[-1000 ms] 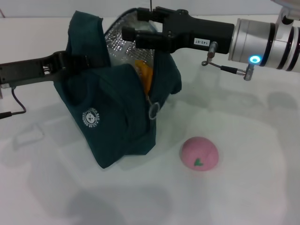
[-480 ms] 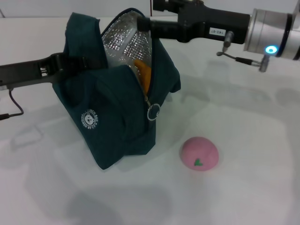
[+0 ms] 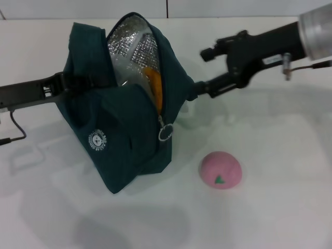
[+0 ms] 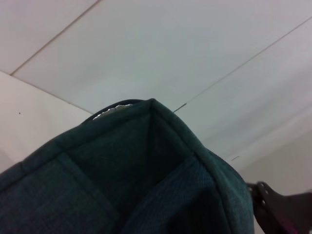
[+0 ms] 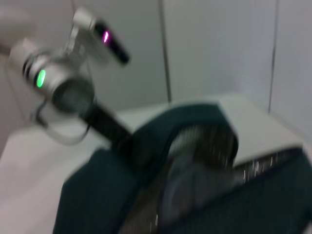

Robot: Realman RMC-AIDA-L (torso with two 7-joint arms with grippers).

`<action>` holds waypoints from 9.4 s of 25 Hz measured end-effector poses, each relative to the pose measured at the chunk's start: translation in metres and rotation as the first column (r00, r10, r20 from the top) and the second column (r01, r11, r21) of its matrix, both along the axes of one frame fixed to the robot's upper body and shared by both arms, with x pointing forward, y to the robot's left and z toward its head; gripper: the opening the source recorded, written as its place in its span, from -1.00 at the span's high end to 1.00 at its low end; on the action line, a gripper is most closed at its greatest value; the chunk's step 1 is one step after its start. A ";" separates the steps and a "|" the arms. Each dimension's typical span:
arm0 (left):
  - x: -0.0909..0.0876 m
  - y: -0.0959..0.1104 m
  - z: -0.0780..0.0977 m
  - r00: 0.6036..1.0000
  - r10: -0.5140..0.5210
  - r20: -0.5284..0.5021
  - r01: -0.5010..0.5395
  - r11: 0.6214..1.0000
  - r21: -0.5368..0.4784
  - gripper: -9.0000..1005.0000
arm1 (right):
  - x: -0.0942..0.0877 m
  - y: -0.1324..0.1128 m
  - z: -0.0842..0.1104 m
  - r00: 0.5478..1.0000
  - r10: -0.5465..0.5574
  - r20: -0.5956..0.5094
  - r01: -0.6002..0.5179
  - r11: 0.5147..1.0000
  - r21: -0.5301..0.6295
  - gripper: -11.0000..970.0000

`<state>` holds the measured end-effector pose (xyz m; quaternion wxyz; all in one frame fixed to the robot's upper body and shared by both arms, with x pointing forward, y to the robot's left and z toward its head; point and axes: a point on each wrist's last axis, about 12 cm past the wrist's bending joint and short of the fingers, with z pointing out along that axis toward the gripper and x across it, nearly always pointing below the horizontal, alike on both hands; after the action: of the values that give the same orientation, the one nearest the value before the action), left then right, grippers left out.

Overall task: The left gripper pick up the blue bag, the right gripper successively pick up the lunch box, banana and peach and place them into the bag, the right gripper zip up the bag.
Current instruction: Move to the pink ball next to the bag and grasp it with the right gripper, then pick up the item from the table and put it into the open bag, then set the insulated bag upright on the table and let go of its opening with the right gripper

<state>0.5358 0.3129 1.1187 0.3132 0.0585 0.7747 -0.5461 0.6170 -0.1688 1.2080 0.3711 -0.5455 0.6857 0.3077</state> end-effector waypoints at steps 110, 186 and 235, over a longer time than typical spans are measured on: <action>-0.011 0.007 -0.009 0.999 0.043 -0.002 -0.043 0.999 -0.012 0.92 | -0.009 0.088 0.043 0.991 0.082 0.103 -0.082 0.997 0.001 0.89; -0.005 0.007 -0.003 0.998 0.060 0.029 -0.059 0.997 -0.040 0.92 | 0.048 0.074 0.006 0.969 -0.242 -0.038 0.242 0.970 -0.007 -0.35; 0.020 -0.043 -0.005 0.998 -0.068 0.013 0.069 0.994 -0.088 0.92 | -0.008 0.022 0.040 0.978 -0.201 0.061 0.193 0.973 0.124 0.95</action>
<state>0.5558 0.2698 1.1136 0.3004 0.0740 0.7459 -0.5898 0.6085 -0.1468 1.2475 0.4559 -0.4629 0.7031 0.2891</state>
